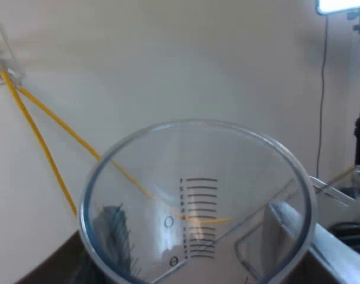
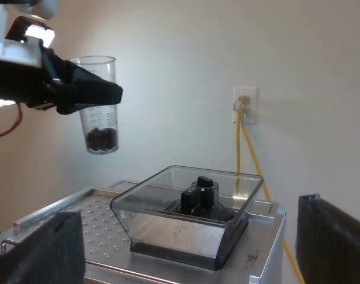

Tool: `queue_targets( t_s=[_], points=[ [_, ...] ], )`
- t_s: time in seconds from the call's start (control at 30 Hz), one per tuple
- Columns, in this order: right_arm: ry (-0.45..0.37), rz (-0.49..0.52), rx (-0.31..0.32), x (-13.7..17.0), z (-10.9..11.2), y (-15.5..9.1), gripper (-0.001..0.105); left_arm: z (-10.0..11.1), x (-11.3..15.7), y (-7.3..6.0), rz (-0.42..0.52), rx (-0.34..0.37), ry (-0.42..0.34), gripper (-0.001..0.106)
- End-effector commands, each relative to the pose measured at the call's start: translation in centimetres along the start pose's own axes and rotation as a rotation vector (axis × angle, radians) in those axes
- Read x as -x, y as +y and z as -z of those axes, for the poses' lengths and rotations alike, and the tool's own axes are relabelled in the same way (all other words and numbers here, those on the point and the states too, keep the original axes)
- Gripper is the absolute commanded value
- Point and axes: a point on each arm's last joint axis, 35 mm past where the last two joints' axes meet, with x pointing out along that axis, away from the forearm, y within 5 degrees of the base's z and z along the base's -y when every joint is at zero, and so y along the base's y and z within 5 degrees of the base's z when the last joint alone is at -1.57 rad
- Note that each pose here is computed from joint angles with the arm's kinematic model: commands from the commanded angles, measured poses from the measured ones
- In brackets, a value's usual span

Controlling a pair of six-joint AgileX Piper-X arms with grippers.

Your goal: Pour the beans into the coffee machine

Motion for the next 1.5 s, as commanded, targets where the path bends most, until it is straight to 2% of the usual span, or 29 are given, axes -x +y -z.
queue_targets(
  t_s=[0.03,0.37,0.47,0.53,0.73,0.83,0.93,1.0,1.03,1.07,1.13,1.17,1.23,1.43,1.5],
  points=[
    [-0.016,0.014,0.007,0.2,-0.3,-0.3,0.077,-0.2,-0.9,0.0,-0.018,-0.002,-0.015,0.006],
    [-0.016,0.014,0.007,0.2,-0.3,-0.3,0.077,1.0,-3.6,0.4,-0.018,-0.005,0.015,0.006],
    [-0.016,0.014,0.007,0.2,-0.3,-0.3,0.077,1.2,-3.8,0.4,-0.010,-0.123,0.021,0.006],
    [-0.016,0.014,0.007,0.2,-0.3,-0.3,0.077,1.2,-3.9,0.2,-0.005,-0.230,0.021,0.006],
    [-0.014,0.013,0.008,0.1,-0.3,-0.2,0.077,1.3,-4.1,-1.0,0.017,-0.445,0.018,0.006],
    [-0.010,0.011,0.010,0.1,-0.2,-0.2,0.077,1.3,-4.3,-1.7,0.032,-0.531,0.005,0.006],
    [0.008,0.002,0.018,0.1,0.0,-0.1,0.077,1.3,-4.4,-2.9,0.056,-0.698,-0.007,0.006],
    [0.015,-0.002,0.023,0.1,0.1,-0.1,0.077,1.3,-4.4,-3.4,0.050,-0.775,-0.007,0.006],
    [0.014,-0.002,0.022,0.1,0.1,-0.1,0.077,1.4,-4.6,-3.8,0.052,-0.853,-0.008,0.006],
    [0.014,-0.002,0.022,0.1,0.1,-0.1,0.077,1.5,-4.6,-3.9,0.055,-0.885,-0.009,0.006],
    [0.014,-0.002,0.022,0.1,0.1,-0.1,0.077,1.7,-4.8,-4.4,0.069,-0.994,-0.010,0.006],
    [0.014,-0.002,0.022,0.1,0.1,-0.1,0.077,1.7,-4.9,-4.4,0.068,-1.010,-0.009,0.006],
    [0.014,-0.002,0.022,0.1,0.1,-0.1,0.077,1.8,-4.9,-4.7,0.073,-1.089,-0.013,0.006],
    [0.014,-0.001,0.019,0.1,0.1,-0.1,0.077,1.8,-4.9,-5.0,0.073,-1.356,-0.023,0.006],
    [0.014,-0.001,0.019,0.1,0.1,-0.1,0.077,1.8,-4.9,-5.0,0.073,-1.397,-0.024,0.006]
  ],
)
